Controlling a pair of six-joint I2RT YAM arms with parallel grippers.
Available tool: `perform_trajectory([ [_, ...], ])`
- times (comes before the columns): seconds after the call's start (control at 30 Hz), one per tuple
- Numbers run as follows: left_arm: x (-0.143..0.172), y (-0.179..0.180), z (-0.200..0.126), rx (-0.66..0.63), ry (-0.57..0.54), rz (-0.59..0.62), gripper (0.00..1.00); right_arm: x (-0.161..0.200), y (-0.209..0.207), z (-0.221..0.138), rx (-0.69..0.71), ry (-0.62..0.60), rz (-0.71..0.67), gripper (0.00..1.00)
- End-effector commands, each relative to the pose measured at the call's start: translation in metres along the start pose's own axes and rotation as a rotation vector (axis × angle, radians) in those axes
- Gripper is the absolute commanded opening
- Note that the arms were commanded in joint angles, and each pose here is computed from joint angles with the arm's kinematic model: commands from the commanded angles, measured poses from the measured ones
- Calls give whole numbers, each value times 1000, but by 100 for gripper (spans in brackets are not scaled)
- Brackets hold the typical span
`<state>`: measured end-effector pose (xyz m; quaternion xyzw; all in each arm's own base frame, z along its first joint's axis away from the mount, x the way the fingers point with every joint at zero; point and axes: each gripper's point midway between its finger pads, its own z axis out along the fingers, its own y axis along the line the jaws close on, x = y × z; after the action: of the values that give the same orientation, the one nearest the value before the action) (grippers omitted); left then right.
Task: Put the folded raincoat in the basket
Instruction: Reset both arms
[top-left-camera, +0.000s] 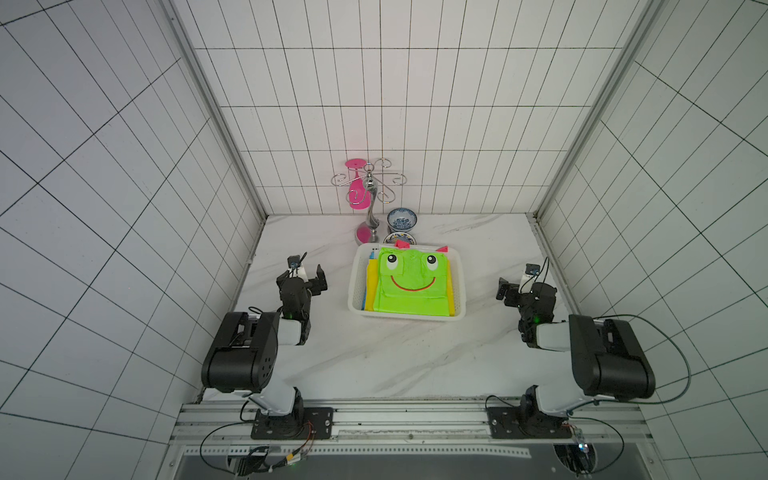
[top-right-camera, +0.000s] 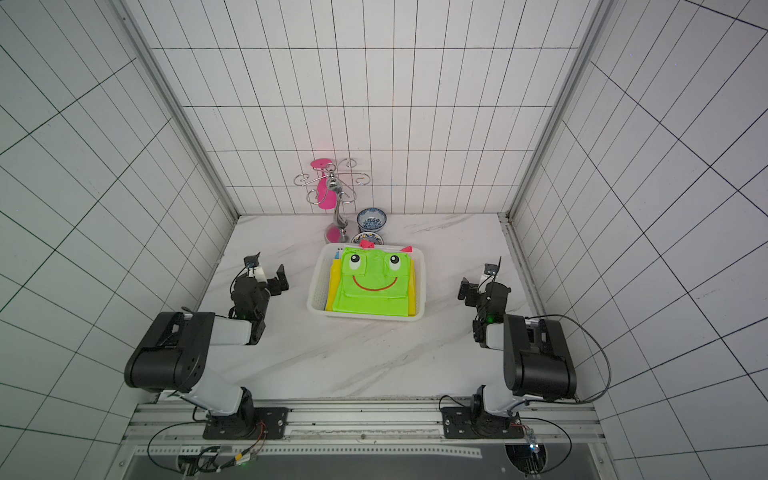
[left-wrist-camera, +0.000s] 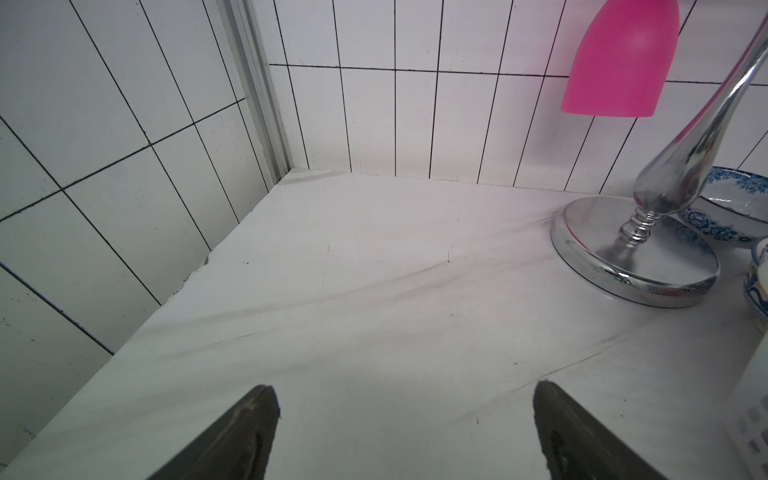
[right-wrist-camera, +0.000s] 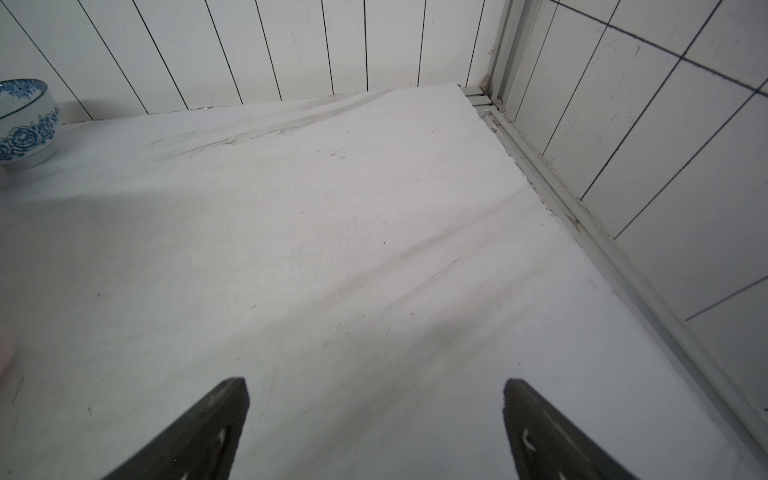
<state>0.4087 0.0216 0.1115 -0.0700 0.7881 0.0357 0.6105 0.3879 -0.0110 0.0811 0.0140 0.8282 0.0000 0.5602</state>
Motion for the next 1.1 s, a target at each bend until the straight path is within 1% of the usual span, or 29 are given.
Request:
perform_trajectory([
  [0.0,-2,-3,2,24,34,-19,98,-16,2,9,2,0,-14,99],
  [0.03,-3,-4,3,31,24,-21,98,-15,0,10,7,19,-1,99],
  [0.07,-3,-4,3,31,22,-22,98,-16,-2,10,9,8,9,99],
  [1.07,-4,-3,1,27,23,-21,98,-16,-2,11,11,10,9,99],
])
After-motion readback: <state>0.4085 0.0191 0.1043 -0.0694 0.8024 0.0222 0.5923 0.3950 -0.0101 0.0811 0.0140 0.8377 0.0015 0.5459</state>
